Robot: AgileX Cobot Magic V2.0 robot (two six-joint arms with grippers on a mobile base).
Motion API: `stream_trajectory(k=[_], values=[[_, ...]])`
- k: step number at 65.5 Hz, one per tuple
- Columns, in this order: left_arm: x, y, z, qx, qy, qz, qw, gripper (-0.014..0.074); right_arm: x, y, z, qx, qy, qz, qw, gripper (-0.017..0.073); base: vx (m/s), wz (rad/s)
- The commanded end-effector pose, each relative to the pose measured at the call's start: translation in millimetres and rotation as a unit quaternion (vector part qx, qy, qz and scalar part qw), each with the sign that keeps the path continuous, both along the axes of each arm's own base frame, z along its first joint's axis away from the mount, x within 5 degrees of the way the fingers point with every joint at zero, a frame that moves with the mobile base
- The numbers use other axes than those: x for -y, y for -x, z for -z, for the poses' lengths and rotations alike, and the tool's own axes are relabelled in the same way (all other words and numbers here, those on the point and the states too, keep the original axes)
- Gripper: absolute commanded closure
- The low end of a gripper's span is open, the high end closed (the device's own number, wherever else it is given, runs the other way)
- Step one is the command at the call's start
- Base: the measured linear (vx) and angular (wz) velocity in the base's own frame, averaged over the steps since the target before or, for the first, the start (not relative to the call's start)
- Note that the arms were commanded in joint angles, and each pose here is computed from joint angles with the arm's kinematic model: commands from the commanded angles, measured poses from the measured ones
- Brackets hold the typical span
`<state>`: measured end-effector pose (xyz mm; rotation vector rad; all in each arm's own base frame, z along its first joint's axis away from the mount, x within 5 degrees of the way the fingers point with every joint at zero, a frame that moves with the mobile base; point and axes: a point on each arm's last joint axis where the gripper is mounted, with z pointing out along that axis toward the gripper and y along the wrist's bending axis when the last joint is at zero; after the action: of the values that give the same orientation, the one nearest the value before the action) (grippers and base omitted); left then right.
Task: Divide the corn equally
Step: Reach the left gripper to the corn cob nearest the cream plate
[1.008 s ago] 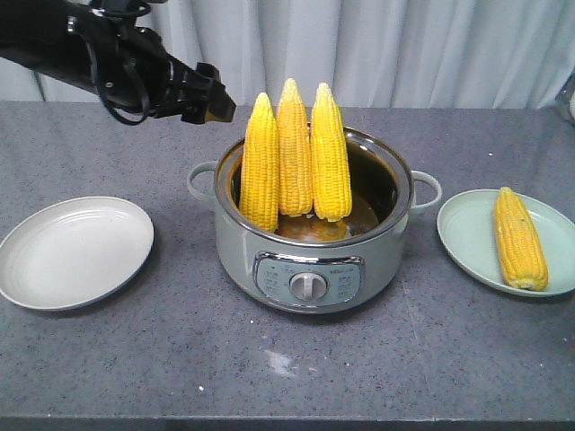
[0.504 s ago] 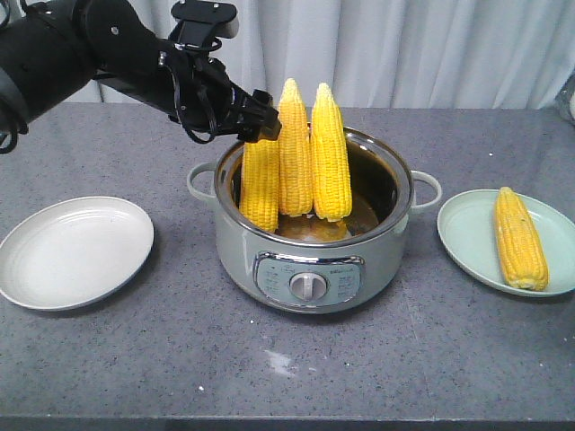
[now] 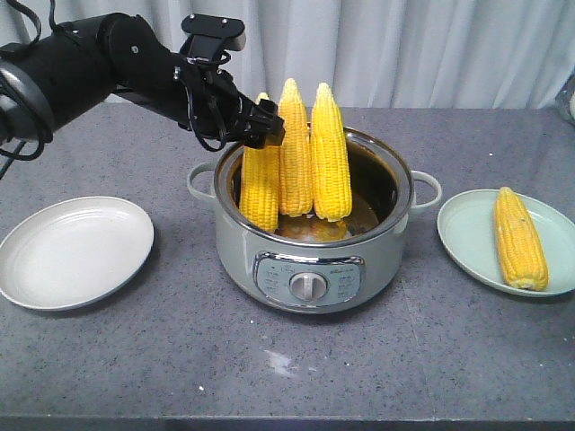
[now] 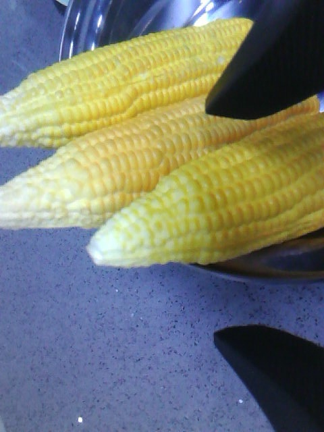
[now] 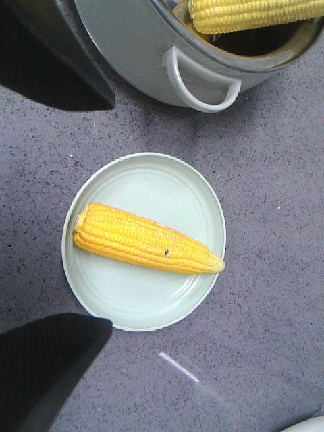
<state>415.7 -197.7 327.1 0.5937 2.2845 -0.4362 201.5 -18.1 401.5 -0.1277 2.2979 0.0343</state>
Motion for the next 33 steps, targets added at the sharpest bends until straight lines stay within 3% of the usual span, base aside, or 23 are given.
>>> stream_trajectory(k=[1, 18, 33], values=[[-0.4, 7.7, -39.7, 0.066, 0.038, -0.003, 0.997, 0.0016, 0.5, 1.2, -14.7, 0.051, 0.003, 0.006, 0.999, -0.0034, 0.0, 0.0], [-0.3, 6.9, -40.6, 0.073, 0.039, -0.003, 0.997, 0.0136, 0.5, 1.2, -14.7, 0.051, 0.002, 0.007, 0.999, -0.0034, 0.0, 0.0], [6.9, 9.9, -41.3, 0.089, 0.026, 0.019, 0.995, 0.0276, 0.5, 1.2, -14.7, 0.051, 0.002, 0.007, 0.999, -0.0034, 0.0, 0.0]])
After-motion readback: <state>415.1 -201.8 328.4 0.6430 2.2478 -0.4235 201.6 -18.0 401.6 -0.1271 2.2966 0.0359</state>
